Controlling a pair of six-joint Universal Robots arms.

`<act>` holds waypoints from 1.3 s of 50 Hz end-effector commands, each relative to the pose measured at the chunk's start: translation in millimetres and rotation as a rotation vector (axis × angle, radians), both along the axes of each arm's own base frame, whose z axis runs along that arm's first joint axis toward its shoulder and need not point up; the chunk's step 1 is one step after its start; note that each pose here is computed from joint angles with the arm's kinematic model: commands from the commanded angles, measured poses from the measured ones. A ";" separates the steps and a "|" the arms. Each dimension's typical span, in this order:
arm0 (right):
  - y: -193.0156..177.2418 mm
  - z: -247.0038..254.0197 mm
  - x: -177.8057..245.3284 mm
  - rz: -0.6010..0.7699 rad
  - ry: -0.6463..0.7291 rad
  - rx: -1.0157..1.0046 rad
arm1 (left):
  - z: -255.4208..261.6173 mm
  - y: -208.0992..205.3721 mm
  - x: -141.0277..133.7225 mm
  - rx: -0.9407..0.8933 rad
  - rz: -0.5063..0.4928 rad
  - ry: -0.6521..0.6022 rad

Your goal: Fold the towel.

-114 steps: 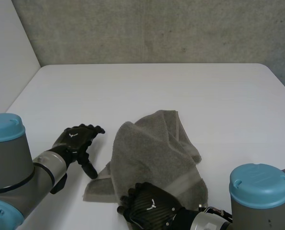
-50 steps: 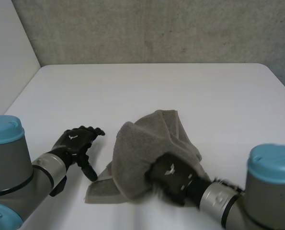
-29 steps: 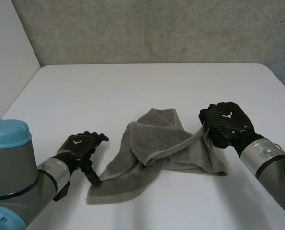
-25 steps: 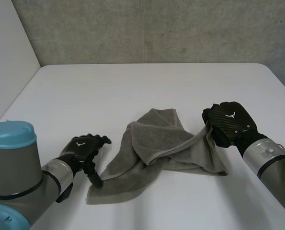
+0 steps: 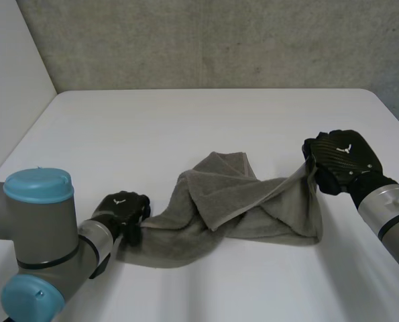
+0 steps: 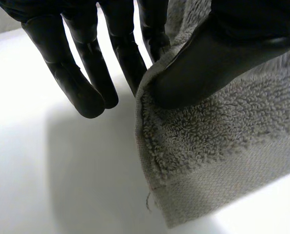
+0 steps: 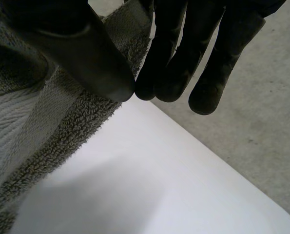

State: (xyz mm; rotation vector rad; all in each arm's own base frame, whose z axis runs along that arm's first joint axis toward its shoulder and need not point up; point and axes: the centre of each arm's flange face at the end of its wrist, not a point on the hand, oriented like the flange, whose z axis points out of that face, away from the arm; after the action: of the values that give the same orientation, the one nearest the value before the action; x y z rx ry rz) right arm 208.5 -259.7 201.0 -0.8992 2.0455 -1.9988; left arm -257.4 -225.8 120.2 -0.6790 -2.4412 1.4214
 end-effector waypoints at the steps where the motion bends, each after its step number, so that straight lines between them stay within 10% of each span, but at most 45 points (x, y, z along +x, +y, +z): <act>1: -4.1 8.3 -5.5 -0.021 -0.005 -0.027 | 12.5 11.7 -9.6 -0.033 -0.045 0.024; 22: -0.5 160.1 -33.3 -0.022 -0.027 -0.189 | 224.8 -2.1 28.2 -0.645 0.079 0.267; 41: -59.5 87.9 8.2 0.031 0.392 -0.019 | 145.9 -77.9 -11.2 -0.491 -0.069 -0.147; 48: -117.1 149.3 49.8 -0.080 0.232 -0.669 | 230.5 -121.5 -21.2 -0.819 0.059 -0.057; 55: -97.7 214.2 48.6 -0.105 0.012 -1.071 | 330.8 -114.9 -13.0 -1.215 0.201 0.140; 65: -94.9 129.7 45.6 0.024 0.032 -0.544 | 250.4 -114.5 -10.4 -1.004 0.149 0.031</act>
State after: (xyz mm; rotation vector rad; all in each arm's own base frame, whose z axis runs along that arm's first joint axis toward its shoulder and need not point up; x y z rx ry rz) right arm 255.2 -355.1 396.1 -0.9104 1.0375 -2.9694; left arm -269.4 -339.9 433.1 -0.4972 -1.3960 2.8339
